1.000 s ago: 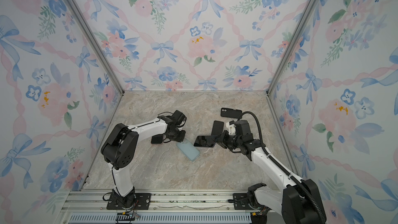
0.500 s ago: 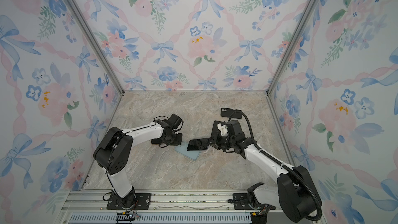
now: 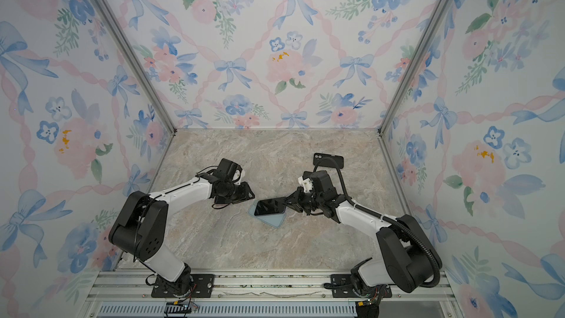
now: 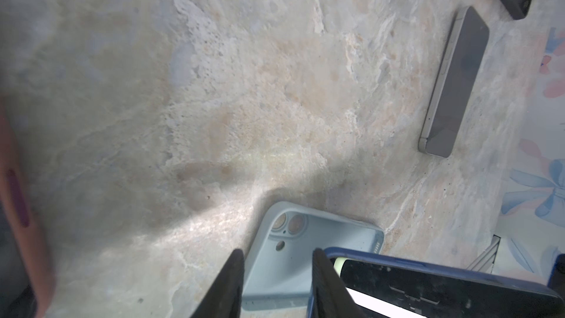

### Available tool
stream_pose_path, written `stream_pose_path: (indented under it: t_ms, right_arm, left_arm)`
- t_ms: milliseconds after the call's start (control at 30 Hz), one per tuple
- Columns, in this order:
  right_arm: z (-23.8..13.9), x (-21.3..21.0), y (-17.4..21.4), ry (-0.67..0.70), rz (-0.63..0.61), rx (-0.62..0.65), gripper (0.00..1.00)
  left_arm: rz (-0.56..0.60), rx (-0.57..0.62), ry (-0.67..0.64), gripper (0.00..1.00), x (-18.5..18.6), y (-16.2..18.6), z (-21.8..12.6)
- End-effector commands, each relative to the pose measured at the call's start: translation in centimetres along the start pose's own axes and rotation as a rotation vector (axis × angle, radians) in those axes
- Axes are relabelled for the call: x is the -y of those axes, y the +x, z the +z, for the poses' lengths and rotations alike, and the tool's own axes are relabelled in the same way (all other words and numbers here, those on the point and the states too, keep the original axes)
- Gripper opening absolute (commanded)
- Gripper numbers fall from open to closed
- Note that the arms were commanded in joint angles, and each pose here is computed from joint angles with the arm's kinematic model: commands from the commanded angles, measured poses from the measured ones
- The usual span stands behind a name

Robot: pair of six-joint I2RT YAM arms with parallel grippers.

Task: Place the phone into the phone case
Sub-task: 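Lower the phone edge into the case with right gripper while left holds case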

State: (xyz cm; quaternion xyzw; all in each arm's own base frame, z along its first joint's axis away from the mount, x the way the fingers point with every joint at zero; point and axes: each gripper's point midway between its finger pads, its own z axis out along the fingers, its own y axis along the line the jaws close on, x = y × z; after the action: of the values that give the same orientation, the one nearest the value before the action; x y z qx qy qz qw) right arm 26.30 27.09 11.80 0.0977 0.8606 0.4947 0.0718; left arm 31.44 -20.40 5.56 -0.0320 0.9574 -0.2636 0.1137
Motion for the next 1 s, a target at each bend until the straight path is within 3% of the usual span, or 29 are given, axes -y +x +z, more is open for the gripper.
stream_pose_path:
  t_ms: [0,533,967]
  right_arm:
    - [0.6,-1.9,-0.1,-0.077,-0.018,-0.014,0.01]
    - [2.0,1.6,0.1,-0.014,0.043,-0.012,0.00]
    - [2.0,3.6,-1.2,0.030,0.052,0.012,0.00]
  left_arm:
    - [-0.026,-0.020,0.089,0.40,0.8,0.6,0.3]
    - [-0.095,-0.028,0.121,0.43,-1.4,2.0,1.1]
    - [-0.100,-0.070,0.194,0.41,-0.8,3.2,1.7]
